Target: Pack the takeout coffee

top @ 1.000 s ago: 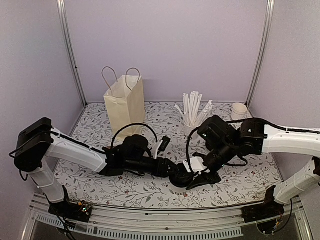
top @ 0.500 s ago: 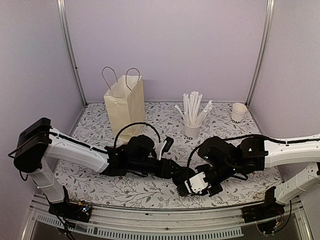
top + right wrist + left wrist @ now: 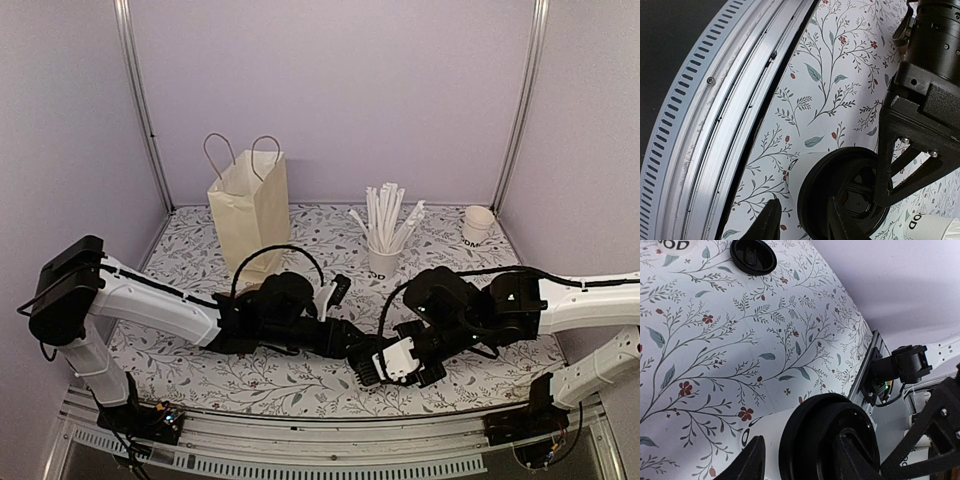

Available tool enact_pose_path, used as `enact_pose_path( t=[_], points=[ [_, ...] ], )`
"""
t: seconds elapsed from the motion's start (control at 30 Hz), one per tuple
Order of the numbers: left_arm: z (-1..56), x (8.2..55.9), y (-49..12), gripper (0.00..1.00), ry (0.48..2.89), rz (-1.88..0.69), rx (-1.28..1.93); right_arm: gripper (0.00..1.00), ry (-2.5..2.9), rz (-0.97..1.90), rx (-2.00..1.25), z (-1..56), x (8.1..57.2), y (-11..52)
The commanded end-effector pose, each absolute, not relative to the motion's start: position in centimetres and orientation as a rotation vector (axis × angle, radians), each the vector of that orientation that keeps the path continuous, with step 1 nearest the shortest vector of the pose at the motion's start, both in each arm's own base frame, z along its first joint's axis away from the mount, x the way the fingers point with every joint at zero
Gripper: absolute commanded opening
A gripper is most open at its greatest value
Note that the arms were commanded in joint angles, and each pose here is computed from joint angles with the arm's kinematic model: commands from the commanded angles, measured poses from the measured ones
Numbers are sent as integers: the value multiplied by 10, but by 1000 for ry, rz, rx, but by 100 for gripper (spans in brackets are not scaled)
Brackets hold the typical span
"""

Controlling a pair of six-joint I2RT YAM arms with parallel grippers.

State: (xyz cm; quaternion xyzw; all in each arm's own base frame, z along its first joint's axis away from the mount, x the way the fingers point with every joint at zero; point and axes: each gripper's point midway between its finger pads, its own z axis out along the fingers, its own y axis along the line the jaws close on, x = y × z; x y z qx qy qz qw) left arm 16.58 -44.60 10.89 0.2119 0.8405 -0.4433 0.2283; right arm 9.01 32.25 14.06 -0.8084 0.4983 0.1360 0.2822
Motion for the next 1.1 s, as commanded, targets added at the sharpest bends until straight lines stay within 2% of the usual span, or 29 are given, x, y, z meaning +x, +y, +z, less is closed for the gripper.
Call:
enact_pose_path(
  t=[0.0, 0.43, 1.07],
  points=[
    [19, 135, -402, 48, 2626, -911, 679, 34, 1336, 350, -2187, 133, 88, 317],
    [14, 134, -402, 48, 2638, -905, 687, 32, 1334, 346, -2235, 112, 80, 313],
    [4, 130, -398, 47, 2661, -891, 698, 26, 1527, 89, -2411, -12, 82, 245]
  ],
)
